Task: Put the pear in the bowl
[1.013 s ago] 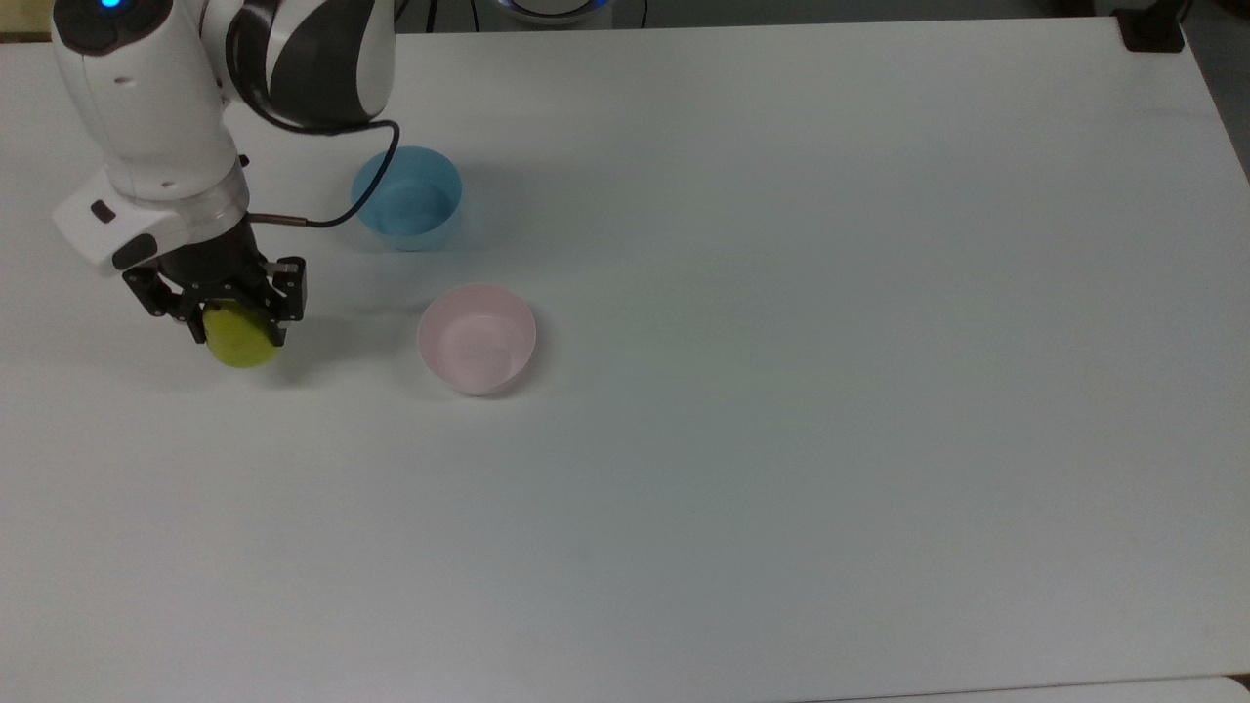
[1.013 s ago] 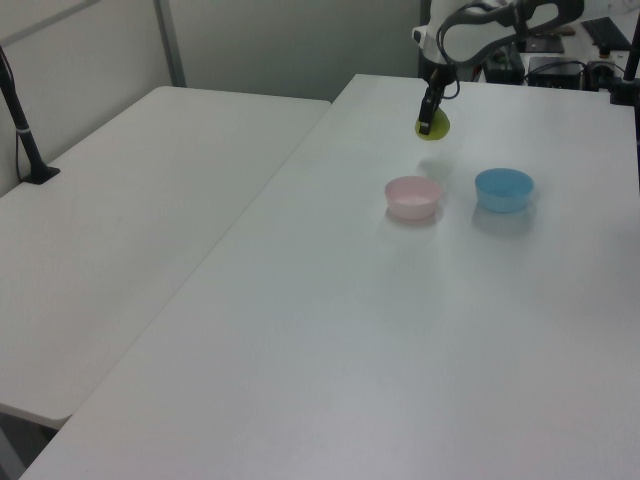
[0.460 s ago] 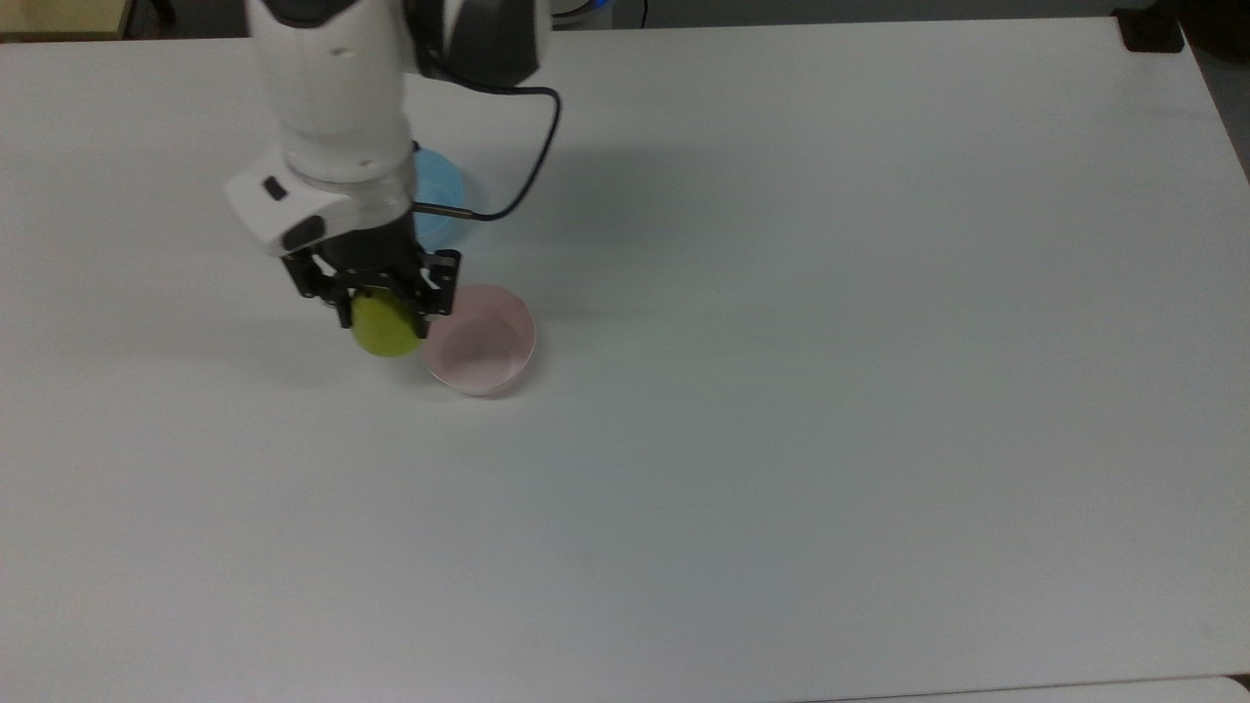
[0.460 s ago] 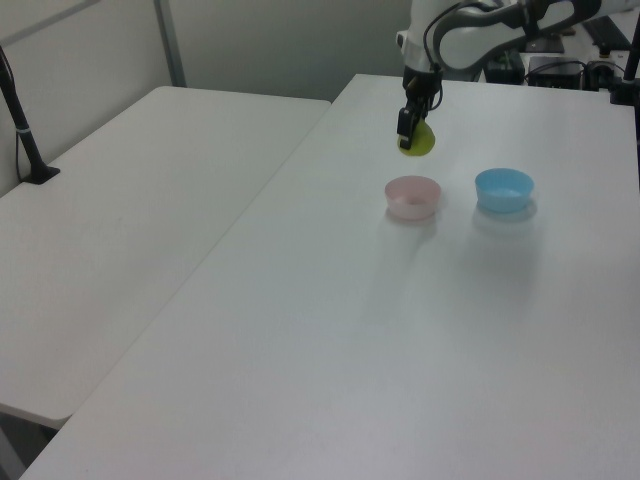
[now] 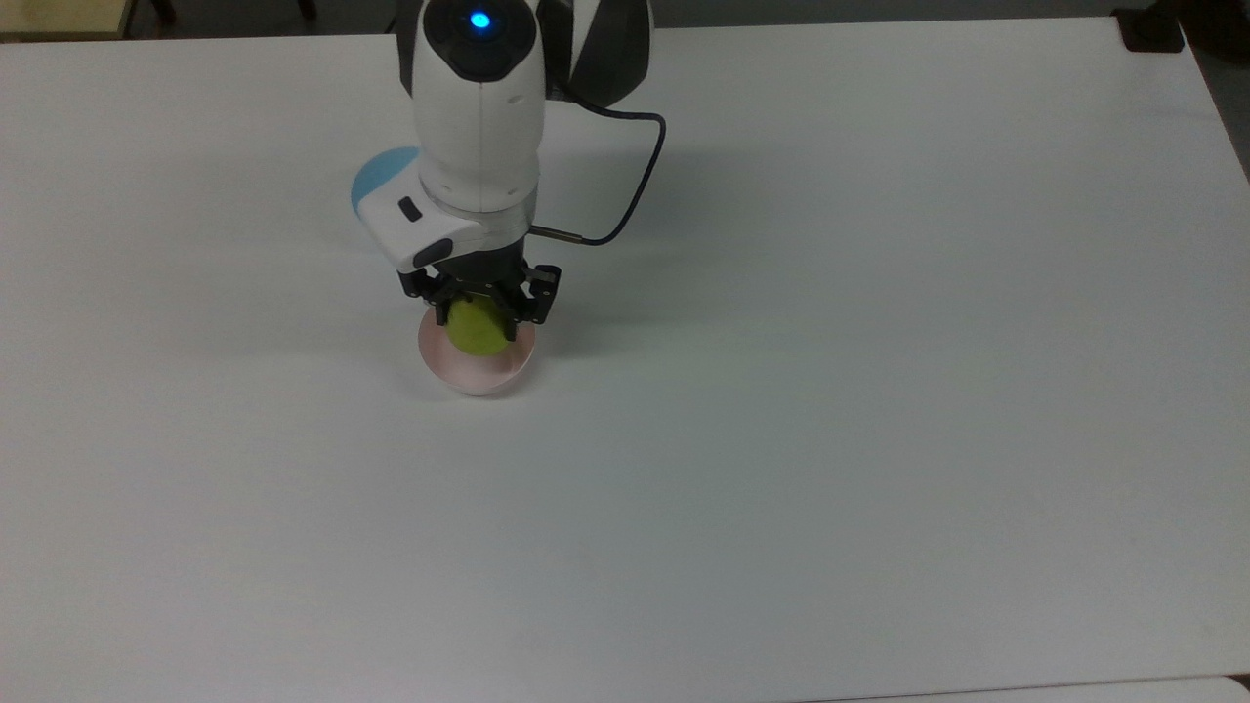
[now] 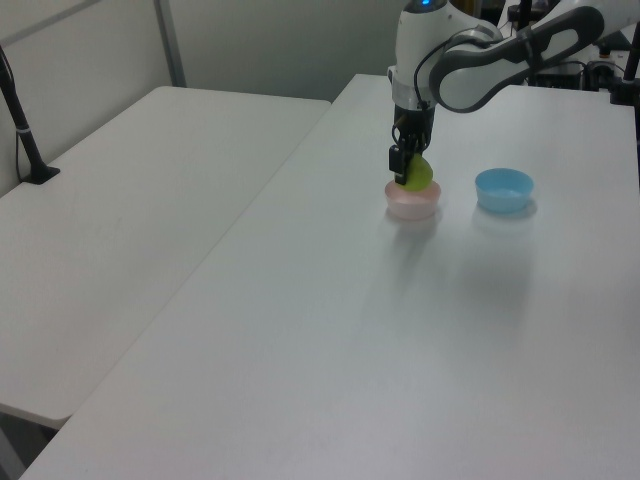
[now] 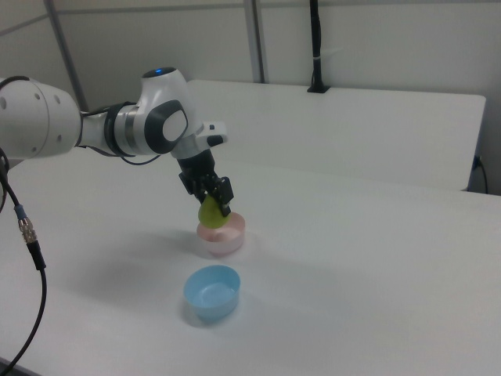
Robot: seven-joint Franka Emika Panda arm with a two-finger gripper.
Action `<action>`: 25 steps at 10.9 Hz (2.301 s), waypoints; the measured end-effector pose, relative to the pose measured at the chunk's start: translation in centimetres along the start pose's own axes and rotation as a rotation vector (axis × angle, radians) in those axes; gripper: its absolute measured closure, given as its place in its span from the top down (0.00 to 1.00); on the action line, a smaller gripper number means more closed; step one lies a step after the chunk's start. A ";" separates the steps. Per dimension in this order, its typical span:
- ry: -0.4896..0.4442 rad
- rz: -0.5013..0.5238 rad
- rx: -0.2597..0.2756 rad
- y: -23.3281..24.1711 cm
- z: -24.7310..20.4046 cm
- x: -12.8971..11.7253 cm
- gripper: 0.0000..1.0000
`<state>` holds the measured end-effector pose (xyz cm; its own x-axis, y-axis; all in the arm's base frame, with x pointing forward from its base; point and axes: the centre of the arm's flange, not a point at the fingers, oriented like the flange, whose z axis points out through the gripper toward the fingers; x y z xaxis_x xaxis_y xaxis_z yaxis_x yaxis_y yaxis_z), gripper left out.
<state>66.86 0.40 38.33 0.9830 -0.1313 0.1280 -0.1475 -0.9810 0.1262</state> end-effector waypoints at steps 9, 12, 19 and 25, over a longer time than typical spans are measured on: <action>0.005 0.029 0.002 1.0 3.7 0.3 0.68; -0.007 0.023 0.001 0.7 4.6 0.1 0.77; 0.014 0.039 -0.007 1.6 -2.3 0.7 1.00; -0.046 -0.075 0.005 1.5 -16.1 -3.2 1.00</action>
<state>61.76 1.62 53.91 0.9953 -0.0635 0.0726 -0.0725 -0.9890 0.1291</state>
